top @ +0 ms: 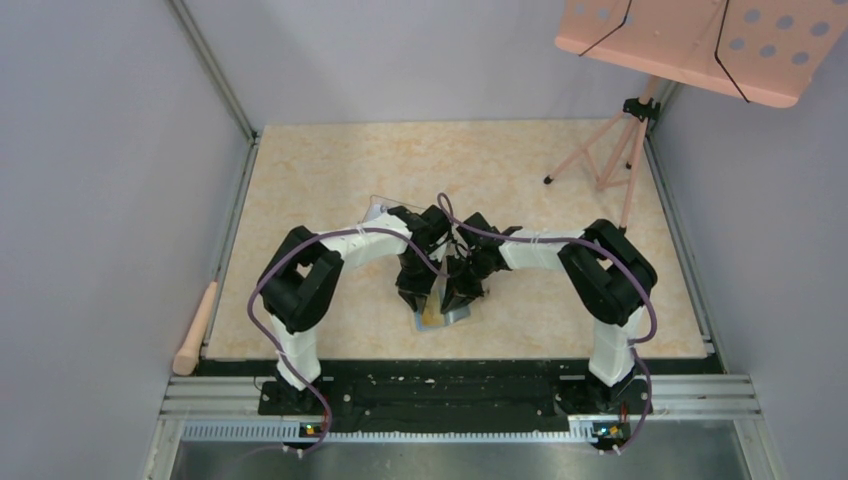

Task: Put the credit cards into the card holder
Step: Turn over the card slot in the card holder.

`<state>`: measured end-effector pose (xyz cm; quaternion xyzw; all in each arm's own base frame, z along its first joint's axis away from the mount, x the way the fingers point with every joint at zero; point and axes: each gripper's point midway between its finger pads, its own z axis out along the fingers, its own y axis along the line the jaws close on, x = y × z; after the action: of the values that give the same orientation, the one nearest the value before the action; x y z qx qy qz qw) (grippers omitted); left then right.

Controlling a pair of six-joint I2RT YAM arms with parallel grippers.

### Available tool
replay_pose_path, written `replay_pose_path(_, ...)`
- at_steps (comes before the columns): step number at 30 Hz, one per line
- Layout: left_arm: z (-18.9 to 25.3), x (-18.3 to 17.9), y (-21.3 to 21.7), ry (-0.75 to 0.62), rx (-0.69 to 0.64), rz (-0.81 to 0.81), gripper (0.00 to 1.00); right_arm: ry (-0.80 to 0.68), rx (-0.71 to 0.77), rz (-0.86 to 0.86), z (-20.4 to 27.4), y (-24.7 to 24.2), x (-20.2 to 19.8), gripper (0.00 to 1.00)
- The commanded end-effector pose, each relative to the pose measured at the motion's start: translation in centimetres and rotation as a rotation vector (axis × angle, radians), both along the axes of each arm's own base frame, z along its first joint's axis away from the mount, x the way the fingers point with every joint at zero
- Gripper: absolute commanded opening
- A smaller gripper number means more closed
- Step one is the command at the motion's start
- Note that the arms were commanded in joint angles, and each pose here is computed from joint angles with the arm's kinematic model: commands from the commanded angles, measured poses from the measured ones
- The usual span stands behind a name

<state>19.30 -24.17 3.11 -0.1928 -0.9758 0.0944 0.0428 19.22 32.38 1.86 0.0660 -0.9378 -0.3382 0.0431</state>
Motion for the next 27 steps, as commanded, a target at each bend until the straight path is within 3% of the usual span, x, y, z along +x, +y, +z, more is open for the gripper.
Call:
replay_pose_path(1,3.3,1.2,-3.9,-0.080,-0.204,0.003,0.22,-0.073,0.043,0.019,1.6,1.1,0.8,0.00)
replay_pose_path(6,4.7,1.6,-4.4,-0.097,-0.255,0.030,0.16,-0.080,0.051,0.022,2.0,1.2,0.9,0.00)
replay_pose_path(9,5.4,1.8,-4.9,-0.098,-0.295,0.046,0.17,-0.086,0.067,0.019,2.5,1.4,1.0,0.00)
replay_pose_path(14,5.2,2.0,-5.2,-0.058,-0.348,0.079,0.38,-0.090,0.110,0.000,3.8,2.0,1.5,0.00)
replay_pose_path(18,4.5,2.3,-4.9,-0.035,-0.355,0.097,0.40,-0.078,0.174,-0.041,4.8,2.1,2.1,0.02)
replay_pose_path(23,4.2,3.1,-4.4,-0.033,-0.340,0.109,0.37,-0.076,0.207,-0.087,5.7,1.4,2.8,0.05)
replay_pose_path(27,4.6,3.7,-4.6,-0.033,-0.345,0.099,0.23,-0.090,0.208,-0.107,6.4,0.7,3.3,0.16)
